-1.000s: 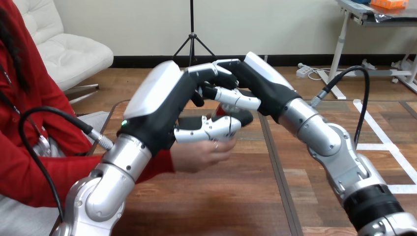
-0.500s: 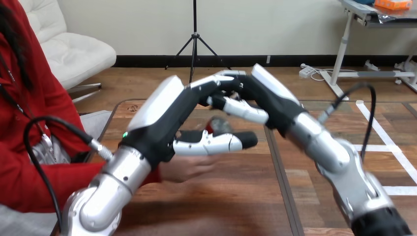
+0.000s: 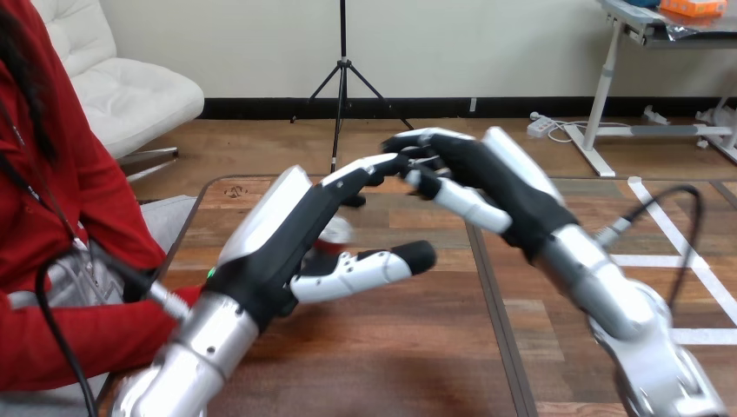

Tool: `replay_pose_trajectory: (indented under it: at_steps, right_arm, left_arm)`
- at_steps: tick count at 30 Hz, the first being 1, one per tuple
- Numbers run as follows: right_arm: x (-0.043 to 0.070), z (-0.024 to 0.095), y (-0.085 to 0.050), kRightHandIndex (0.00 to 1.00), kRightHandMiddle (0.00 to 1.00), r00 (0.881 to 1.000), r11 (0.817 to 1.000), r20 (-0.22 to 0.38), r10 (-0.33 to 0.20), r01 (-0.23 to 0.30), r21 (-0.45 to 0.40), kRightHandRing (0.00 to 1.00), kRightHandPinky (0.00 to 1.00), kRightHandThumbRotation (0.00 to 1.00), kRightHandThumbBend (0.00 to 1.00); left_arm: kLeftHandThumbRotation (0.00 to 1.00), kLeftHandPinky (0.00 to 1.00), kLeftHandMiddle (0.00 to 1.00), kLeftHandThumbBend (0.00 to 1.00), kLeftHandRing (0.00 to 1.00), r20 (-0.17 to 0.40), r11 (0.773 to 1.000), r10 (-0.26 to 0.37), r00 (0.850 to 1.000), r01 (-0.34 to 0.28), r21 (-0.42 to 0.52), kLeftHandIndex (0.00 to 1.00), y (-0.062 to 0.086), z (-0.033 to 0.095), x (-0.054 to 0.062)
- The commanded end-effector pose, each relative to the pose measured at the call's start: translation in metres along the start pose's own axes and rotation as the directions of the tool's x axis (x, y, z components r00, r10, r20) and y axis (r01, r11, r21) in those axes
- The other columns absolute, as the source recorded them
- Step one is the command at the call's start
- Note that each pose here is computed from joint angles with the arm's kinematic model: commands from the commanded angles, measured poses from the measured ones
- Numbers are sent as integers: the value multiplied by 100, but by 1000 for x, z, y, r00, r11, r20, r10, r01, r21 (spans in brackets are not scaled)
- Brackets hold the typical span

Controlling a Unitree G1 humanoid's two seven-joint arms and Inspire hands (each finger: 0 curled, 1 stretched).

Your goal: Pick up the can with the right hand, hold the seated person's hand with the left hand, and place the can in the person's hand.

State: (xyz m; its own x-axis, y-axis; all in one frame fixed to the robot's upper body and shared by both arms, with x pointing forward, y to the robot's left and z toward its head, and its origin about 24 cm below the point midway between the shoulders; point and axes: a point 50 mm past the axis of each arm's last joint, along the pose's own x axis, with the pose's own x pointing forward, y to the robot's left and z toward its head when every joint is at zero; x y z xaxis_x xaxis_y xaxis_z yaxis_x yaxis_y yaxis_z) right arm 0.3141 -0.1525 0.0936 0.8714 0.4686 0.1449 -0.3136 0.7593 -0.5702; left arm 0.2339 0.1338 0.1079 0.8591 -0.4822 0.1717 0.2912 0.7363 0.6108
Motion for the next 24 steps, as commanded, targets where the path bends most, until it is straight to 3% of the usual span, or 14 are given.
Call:
replay_pose_trajectory:
  at_steps: [1, 13, 24]
  right_arm:
    - [-11, 20, -15, 78, 78, 988, 995, 119, -98, 98, 4, 78, 65, 100, 94]
    - [-54, 15, 3, 79, 80, 972, 976, 145, -185, 165, 143, 78, 68, 100, 93]
    - [-93, 6, 26, 81, 81, 967, 941, 122, -223, 182, 284, 78, 70, 100, 92]
  left_arm:
    - [93, 70, 87, 75, 86, 49, 993, 97, 994, -93, -76, 84, 5, 2, -1]
    - [96, 65, 79, 68, 78, 53, 965, 181, 982, -167, -200, 78, 0, -9, -18]
    - [97, 53, 71, 60, 67, 51, 957, 231, 972, -217, -190, 68, -2, -16, -35]
